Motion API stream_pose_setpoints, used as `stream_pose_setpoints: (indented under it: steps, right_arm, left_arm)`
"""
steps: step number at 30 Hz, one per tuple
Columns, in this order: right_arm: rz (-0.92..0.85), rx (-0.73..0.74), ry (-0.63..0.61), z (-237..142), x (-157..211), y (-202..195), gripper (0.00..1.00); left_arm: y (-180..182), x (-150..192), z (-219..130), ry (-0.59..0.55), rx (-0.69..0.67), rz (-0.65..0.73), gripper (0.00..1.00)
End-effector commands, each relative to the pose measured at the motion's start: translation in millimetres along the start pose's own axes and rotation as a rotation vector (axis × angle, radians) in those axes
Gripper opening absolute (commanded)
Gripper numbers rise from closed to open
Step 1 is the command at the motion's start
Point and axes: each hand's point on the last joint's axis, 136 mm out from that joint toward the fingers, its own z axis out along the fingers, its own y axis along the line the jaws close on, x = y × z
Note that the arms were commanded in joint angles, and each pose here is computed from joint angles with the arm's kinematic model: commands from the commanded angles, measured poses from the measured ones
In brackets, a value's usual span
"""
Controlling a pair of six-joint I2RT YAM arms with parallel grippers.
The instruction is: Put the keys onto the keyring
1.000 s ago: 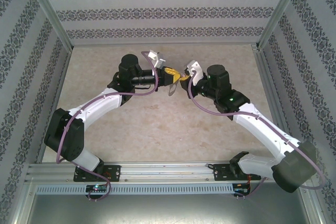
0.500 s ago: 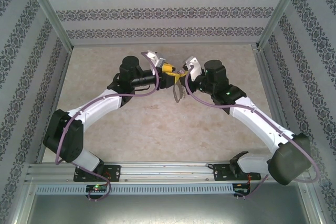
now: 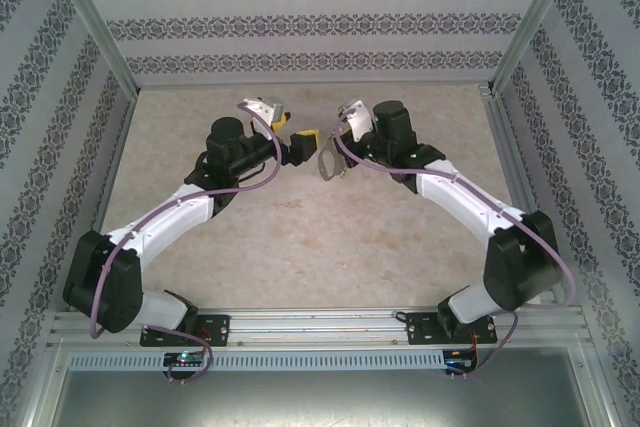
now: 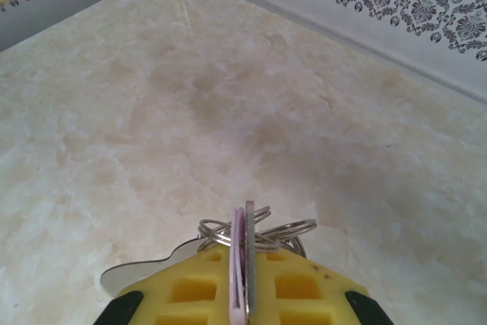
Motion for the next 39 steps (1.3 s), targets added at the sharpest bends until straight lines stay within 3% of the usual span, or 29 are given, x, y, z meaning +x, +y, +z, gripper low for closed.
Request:
stream_pose_setpoints:
  steps: [1, 10, 16, 27, 39]
  right_arm:
    - [0.003, -0.008, -0.077, 11, -32, -10, 0.0]
    - [0.07, 0.004, -0.06, 77, -45, -45, 0.0]
    - [0.181, 0.026, 0.031, 117, 8, -63, 0.0]
    - [0.31, 0.058, 0.157, 90, 100, -45, 0.0]
    - [0.421, 0.062, 0.314, 80, 171, -24, 0.0]
  left_arm:
    - [25, -10, -16, -0.043, -0.138, -0.032, 1.0]
    - [40, -10, -37, -0.046, -0.203, -0.048, 1.0]
    - [40, -10, -43, -0.047, -0.203, -0.058, 1.0]
    - [30, -14, -43, -0.02, -0.161, -0.09, 1.0]
    - [27, -11, -44, 0.036, -0.16, -0.125, 1.0]
